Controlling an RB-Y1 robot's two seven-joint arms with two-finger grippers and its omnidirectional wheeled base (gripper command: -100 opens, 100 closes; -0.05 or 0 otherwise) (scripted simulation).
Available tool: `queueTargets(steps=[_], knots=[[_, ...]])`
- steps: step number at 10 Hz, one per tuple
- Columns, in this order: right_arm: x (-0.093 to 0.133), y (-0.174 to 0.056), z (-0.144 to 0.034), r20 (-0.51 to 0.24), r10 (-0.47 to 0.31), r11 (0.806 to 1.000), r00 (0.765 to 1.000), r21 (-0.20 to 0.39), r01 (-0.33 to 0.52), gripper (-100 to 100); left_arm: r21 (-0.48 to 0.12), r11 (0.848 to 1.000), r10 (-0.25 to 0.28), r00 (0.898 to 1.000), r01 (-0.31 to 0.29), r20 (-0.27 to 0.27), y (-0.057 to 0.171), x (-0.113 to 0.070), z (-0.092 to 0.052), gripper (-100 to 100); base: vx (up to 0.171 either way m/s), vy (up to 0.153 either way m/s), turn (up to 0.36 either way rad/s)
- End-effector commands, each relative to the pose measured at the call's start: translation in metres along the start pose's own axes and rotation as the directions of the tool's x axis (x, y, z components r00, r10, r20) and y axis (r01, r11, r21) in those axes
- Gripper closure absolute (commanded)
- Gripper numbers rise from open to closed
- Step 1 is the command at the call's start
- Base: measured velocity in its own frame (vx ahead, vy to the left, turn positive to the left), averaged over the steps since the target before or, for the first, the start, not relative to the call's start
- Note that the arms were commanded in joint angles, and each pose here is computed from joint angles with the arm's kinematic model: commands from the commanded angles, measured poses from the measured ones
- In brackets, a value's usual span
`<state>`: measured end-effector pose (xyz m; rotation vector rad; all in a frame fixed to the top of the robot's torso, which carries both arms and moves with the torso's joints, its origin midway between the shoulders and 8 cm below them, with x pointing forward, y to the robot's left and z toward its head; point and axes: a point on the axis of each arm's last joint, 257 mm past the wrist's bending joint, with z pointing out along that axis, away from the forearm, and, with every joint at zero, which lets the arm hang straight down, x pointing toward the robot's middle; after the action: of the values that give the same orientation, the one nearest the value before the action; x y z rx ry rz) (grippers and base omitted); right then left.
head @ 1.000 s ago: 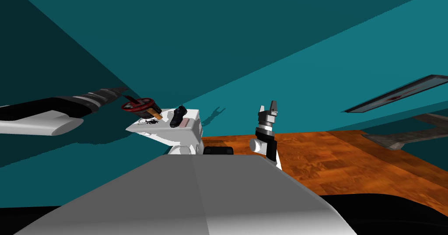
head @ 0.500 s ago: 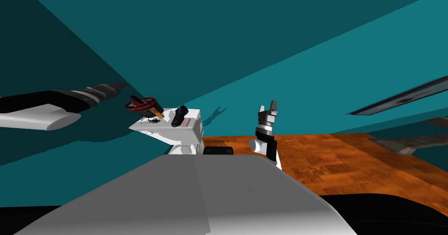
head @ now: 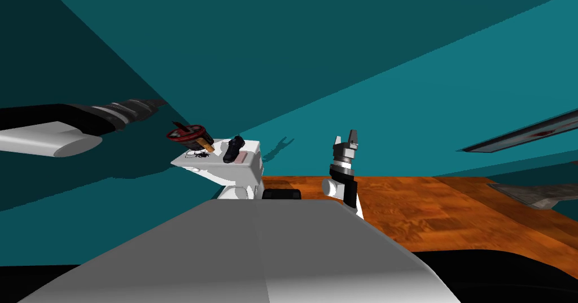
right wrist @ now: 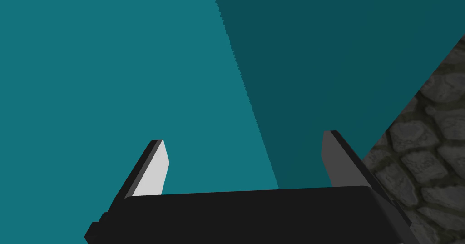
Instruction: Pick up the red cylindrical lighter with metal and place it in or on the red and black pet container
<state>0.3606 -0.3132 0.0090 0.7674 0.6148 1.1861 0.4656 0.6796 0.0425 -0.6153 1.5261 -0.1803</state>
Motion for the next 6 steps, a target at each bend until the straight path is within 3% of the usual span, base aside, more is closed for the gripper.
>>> queueTargets(steps=[1, 6], knots=[[0.0000, 0.0000, 0.0000, 0.000, 0.000, 1.000, 1.000, 0.000, 0.000, 0, 0.000, 1.000, 0.000, 1.000, 0.000, 0.000, 0.0000, 0.0000, 0.0000, 0, 0.000, 0.000, 0.000], [0.0000, 0.0000, 0.0000, 0.000, 0.000, 1.000, 1.000, 0.000, 0.000, 0, 0.000, 1.000, 0.000, 1.000, 0.000, 0.000, 0.0001, 0.0000, 0.0000, 0, 0.000, 0.000, 0.000]])
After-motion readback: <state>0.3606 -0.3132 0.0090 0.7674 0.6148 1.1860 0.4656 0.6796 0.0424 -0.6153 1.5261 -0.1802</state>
